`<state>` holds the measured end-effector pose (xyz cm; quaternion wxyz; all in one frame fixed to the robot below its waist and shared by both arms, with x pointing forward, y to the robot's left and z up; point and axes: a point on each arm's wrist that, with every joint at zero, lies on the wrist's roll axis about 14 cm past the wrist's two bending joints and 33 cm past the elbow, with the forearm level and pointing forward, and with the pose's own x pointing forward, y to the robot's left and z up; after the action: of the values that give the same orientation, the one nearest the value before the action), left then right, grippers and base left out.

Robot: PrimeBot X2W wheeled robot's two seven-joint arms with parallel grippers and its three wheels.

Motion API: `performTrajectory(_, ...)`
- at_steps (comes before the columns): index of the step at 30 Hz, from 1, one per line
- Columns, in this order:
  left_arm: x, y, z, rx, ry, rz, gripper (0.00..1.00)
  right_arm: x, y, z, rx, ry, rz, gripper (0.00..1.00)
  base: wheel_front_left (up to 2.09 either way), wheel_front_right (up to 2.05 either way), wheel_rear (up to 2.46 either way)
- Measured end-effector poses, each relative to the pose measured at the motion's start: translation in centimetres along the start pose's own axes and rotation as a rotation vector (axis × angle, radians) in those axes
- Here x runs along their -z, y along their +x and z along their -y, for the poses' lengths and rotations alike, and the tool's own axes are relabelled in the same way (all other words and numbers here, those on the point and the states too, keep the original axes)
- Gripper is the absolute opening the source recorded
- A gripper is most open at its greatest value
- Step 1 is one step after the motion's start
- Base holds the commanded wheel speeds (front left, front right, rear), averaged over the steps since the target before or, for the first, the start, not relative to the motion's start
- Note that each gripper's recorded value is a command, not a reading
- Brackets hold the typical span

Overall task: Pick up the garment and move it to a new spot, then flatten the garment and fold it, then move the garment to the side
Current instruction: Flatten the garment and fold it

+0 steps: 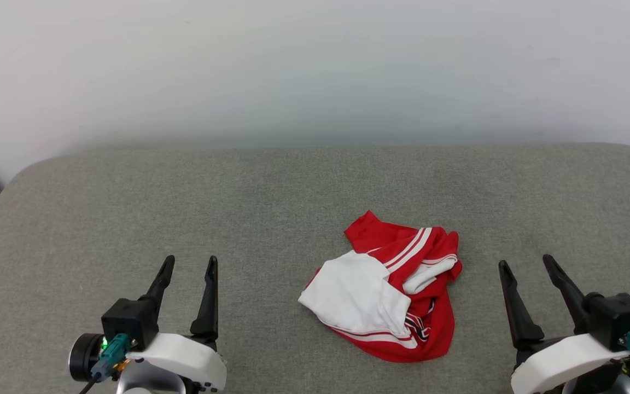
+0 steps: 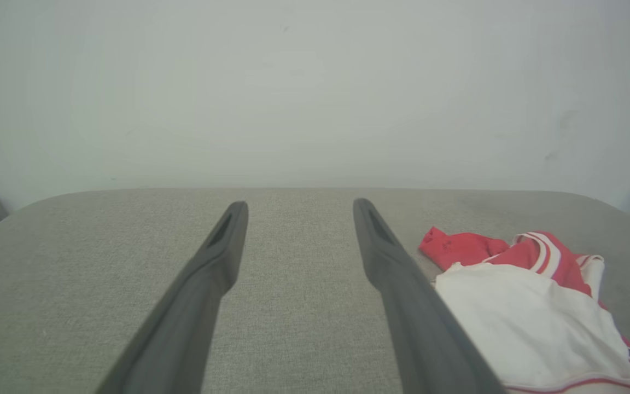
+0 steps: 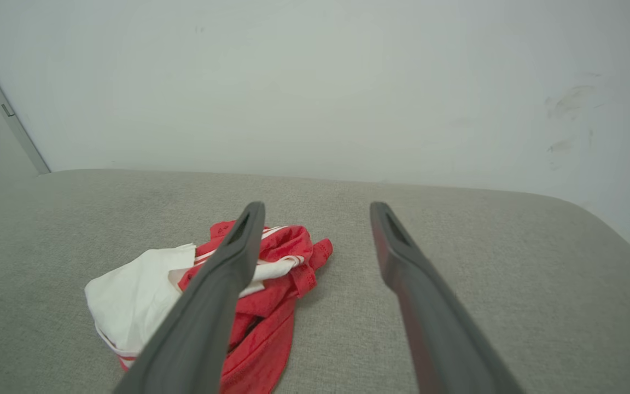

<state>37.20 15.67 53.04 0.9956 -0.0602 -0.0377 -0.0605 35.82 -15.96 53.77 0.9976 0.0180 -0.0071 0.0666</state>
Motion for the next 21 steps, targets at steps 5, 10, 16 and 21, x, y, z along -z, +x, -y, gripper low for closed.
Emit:
performTrajectory(5,-0.1,0.0,0.3,0.008,-0.003,0.0,1.0,0.0,0.0,-0.1,-0.002,0.003,-0.001,1.0,0.0,0.0,0.0)
performTrajectory(10,0.0,0.1,0.2,0.004,0.0,-0.004,1.0,0.0,0.0,-0.3,-0.008,0.004,-0.002,1.0,0.0,0.0,0.0)
performTrajectory(16,-0.4,1.1,0.8,0.038,-0.003,-0.017,1.0,0.4,0.4,-0.3,-0.011,0.012,-0.013,1.0,0.0,0.0,0.0)
performTrajectory(21,-0.5,4.0,4.8,0.225,0.014,-0.102,1.0,1.1,1.1,-0.4,-0.017,0.018,-0.032,1.0,0.0,0.0,0.0)
